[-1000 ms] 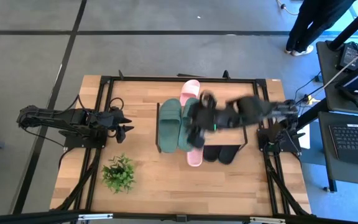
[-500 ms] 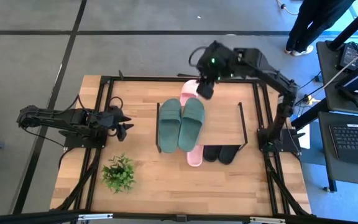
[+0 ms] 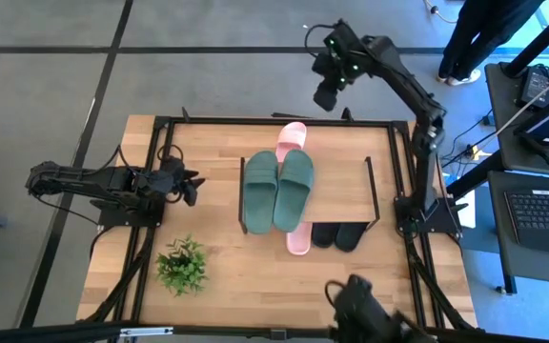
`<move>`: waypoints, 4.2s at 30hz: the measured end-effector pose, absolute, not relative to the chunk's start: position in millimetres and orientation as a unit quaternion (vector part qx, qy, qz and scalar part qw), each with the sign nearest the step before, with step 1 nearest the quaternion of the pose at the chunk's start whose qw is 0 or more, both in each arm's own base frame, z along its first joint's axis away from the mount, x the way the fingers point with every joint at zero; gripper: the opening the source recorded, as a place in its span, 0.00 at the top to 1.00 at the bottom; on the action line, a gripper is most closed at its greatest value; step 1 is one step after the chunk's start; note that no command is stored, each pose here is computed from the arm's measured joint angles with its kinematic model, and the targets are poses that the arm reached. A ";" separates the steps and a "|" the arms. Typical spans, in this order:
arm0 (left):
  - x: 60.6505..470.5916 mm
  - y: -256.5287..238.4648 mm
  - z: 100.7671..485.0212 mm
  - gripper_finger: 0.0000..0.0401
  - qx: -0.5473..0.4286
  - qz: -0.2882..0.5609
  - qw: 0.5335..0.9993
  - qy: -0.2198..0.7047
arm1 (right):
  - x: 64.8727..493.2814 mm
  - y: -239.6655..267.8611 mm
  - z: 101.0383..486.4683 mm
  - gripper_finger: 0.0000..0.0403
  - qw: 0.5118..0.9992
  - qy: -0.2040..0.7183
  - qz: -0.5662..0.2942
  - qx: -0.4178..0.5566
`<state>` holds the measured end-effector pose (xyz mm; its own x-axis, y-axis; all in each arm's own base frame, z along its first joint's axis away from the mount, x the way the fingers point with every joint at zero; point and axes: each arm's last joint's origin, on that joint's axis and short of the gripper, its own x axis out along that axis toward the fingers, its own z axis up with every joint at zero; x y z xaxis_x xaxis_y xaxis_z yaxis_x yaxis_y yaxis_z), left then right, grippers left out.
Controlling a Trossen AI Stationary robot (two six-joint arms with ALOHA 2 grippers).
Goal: Pick and place slides into the shelf
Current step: Put the left pink slipper under the shelf
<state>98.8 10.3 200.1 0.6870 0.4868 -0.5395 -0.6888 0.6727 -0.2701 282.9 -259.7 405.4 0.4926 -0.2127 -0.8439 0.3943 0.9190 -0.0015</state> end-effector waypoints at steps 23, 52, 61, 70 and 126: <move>96.9 13.9 201.6 0.58 -0.207 0.392 0.877 0.185 | 345.7 -341.5 245.8 0.65 0.835 0.528 -0.061 0.141; 96.9 13.9 201.5 0.58 -0.217 0.394 0.875 0.180 | 359.8 -361.2 172.7 0.65 0.794 0.585 -0.098 0.131; 96.9 13.9 201.6 0.58 -0.217 0.394 0.875 0.180 | 357.0 -356.7 172.1 0.65 0.789 0.590 -0.073 0.157; 96.9 14.0 201.6 0.58 -0.217 0.395 0.875 0.180 | 358.3 -358.1 167.2 0.65 0.790 0.589 -0.073 0.157; 85.1 17.4 193.1 0.58 -0.144 0.462 0.848 0.218 | 328.3 -310.1 379.8 0.95 0.919 0.349 -0.180 0.037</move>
<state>85.1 17.4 193.1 0.4781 0.7204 -0.5024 -0.8458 0.5318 -0.0424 328.3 -310.1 379.8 0.6911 -0.3048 -0.6554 0.3565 0.9325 -0.0577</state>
